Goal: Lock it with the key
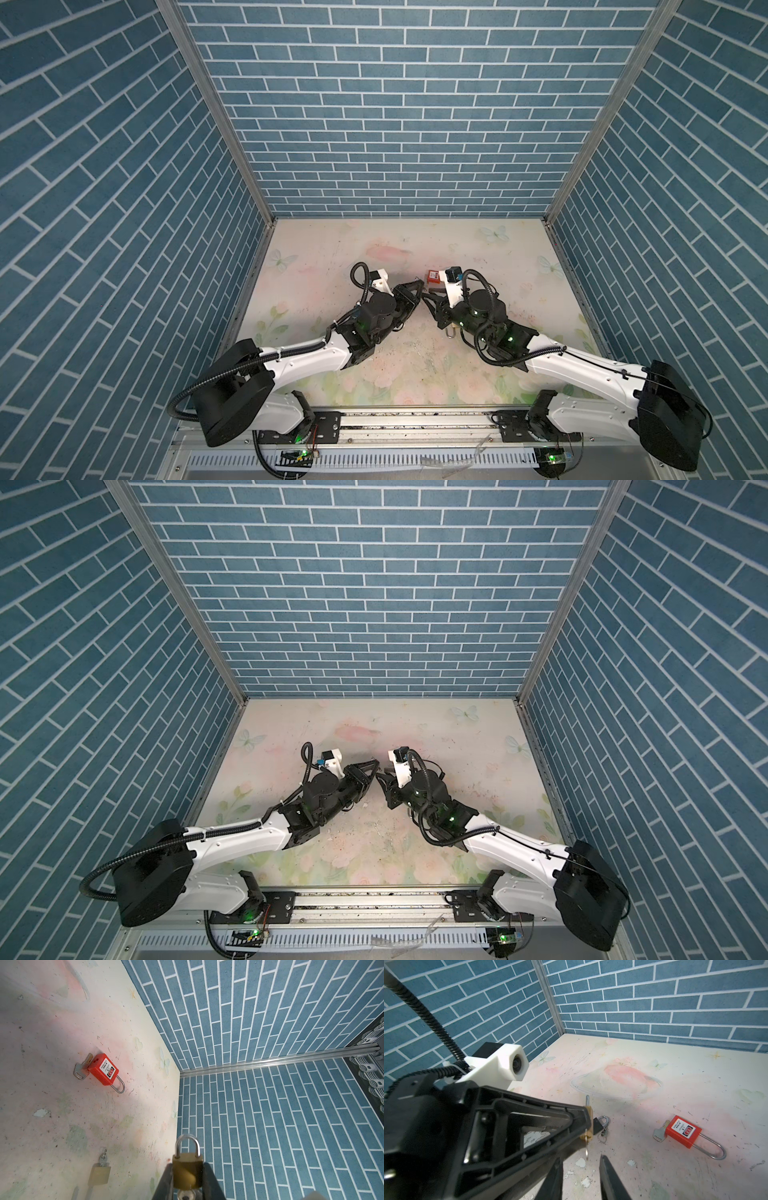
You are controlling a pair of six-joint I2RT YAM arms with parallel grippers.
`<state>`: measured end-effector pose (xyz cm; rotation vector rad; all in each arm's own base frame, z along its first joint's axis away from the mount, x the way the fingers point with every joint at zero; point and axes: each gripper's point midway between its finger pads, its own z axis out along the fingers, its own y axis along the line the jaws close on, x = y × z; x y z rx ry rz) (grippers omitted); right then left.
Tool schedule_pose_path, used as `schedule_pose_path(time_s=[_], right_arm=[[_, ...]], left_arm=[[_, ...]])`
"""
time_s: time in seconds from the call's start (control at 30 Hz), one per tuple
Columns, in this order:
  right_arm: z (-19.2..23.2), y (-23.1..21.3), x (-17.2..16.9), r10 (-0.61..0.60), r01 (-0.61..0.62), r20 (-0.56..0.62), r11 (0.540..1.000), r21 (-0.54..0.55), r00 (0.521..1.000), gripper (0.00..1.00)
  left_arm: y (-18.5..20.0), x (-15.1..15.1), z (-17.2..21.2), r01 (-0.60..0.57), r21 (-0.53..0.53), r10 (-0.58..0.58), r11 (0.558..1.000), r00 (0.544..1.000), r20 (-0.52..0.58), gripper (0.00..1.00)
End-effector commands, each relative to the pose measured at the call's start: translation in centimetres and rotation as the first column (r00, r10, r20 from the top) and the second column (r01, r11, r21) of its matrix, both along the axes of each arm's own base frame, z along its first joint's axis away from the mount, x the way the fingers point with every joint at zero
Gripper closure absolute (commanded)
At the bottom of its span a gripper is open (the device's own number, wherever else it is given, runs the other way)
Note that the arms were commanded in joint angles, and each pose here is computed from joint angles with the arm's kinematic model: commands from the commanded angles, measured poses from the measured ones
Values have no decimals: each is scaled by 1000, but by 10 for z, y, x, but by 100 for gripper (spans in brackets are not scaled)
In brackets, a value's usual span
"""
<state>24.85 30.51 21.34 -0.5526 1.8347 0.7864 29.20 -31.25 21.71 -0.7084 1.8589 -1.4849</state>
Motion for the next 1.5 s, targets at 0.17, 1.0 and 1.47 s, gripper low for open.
schedule_pose_path(time_s=[0.17,1.0,1.47], right_arm=[[11,2,11,-4,4,46,1000,-6,999,78],[13,6,11,37,-35,66,999,-37,997,100],[-16,-4,-10,86,-87,-17,993,-74,996,100]], left_arm=[[1,-2,13,5,-25,-4,1000,1000,17,100],[6,4,6,0,-8,0,1000,1000,-4,100],[38,38,19,-112,-9,113,994,993,40,100]])
